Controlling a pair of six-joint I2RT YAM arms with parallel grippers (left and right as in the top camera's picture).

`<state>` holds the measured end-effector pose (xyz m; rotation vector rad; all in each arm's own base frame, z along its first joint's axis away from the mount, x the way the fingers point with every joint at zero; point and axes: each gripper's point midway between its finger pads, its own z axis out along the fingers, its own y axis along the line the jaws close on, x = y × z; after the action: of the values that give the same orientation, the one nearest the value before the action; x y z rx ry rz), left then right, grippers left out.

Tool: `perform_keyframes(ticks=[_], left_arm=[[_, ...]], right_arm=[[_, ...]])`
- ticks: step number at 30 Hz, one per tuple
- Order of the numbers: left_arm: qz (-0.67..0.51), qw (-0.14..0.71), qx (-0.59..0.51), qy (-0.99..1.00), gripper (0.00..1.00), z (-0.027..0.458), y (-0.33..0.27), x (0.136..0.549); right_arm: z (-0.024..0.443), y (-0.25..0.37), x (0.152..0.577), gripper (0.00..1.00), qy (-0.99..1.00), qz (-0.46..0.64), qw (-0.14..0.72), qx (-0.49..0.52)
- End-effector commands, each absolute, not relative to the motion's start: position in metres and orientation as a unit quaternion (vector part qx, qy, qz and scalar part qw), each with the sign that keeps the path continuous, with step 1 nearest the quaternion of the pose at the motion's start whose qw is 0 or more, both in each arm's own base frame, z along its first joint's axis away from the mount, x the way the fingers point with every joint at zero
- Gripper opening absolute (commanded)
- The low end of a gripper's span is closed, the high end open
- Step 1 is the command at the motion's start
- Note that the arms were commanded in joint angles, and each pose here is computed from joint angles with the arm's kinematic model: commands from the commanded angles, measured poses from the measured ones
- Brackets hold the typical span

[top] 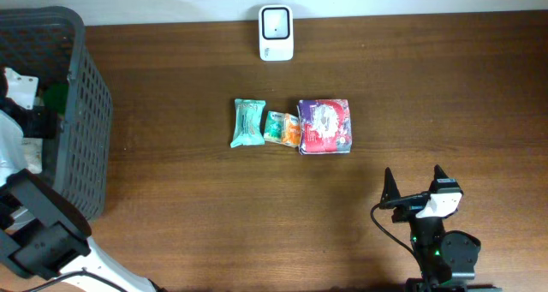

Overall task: Scan the item barcode
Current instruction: 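Reach the left gripper into the basket and grasp the white Pantene tube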

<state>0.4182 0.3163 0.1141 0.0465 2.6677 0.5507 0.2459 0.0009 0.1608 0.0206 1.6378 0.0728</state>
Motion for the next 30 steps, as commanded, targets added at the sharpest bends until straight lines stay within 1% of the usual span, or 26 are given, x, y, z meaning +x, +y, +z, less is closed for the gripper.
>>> perform_keyframes(ticks=[1,4,6,7,11,13,14,15,16,18,22,24,25,28,30], left_arm=[[0.174,0.203,0.009,0.964,0.88,0.092,0.317,0.418],[0.151,0.169,0.002,0.974,0.86,0.058,0.319,0.409],[0.165,0.15,-0.034,0.974,0.84,0.046,0.33,0.401],[0.167,0.149,-0.049,0.973,0.84,0.043,0.335,0.399],[0.134,0.166,-0.053,0.975,0.86,0.037,0.334,0.398],[0.119,0.176,-0.052,0.976,0.84,0.035,0.331,0.4],[0.108,0.181,-0.049,0.976,0.78,0.034,0.327,0.403],[0.107,0.181,-0.049,0.977,0.69,0.033,0.326,0.402],[0.105,0.178,-0.049,0.977,0.58,0.033,0.326,0.401],[0.098,0.169,-0.05,0.98,0.52,0.03,0.322,0.397],[0.084,0.143,-0.051,0.985,0.26,0.026,0.315,0.386],[0.076,0.133,-0.052,0.987,0.03,0.028,0.311,0.382],[0.073,0.129,-0.054,0.987,0.0,0.031,0.31,0.38],[0.071,0.142,-0.108,0.982,0.0,0.054,0.311,0.382],[0.077,0.162,-0.141,0.973,0.0,0.079,0.314,0.385]], right_arm=[[0.158,-0.002,0.246,0.99,0.731,0.029,0.681,0.015],[0.158,-0.002,0.246,0.99,0.731,0.029,0.681,0.015],[0.158,-0.002,0.246,0.99,0.731,0.029,0.681,0.015],[0.158,-0.002,0.246,0.99,0.731,0.029,0.681,0.015],[0.158,-0.002,0.246,0.99,0.731,0.029,0.681,0.015],[0.158,-0.002,0.246,0.99,0.731,0.029,0.681,0.015],[0.158,-0.002,0.246,0.99,0.731,0.029,0.681,0.015],[0.158,-0.002,0.246,0.99,0.731,0.029,0.681,0.015],[0.158,-0.002,0.246,0.99,0.731,0.029,0.681,0.015],[0.158,-0.002,0.246,0.99,0.731,0.029,0.681,0.015],[0.158,-0.002,0.246,0.99,0.731,0.029,0.681,0.015],[0.158,-0.002,0.246,0.99,0.731,0.029,0.681,0.015],[0.158,-0.002,0.246,0.98,0.731,0.029,0.681,0.015],[0.158,-0.002,0.246,0.99,0.731,0.029,0.681,0.015],[0.158,-0.002,0.246,0.99,0.731,0.029,0.681,0.015]])
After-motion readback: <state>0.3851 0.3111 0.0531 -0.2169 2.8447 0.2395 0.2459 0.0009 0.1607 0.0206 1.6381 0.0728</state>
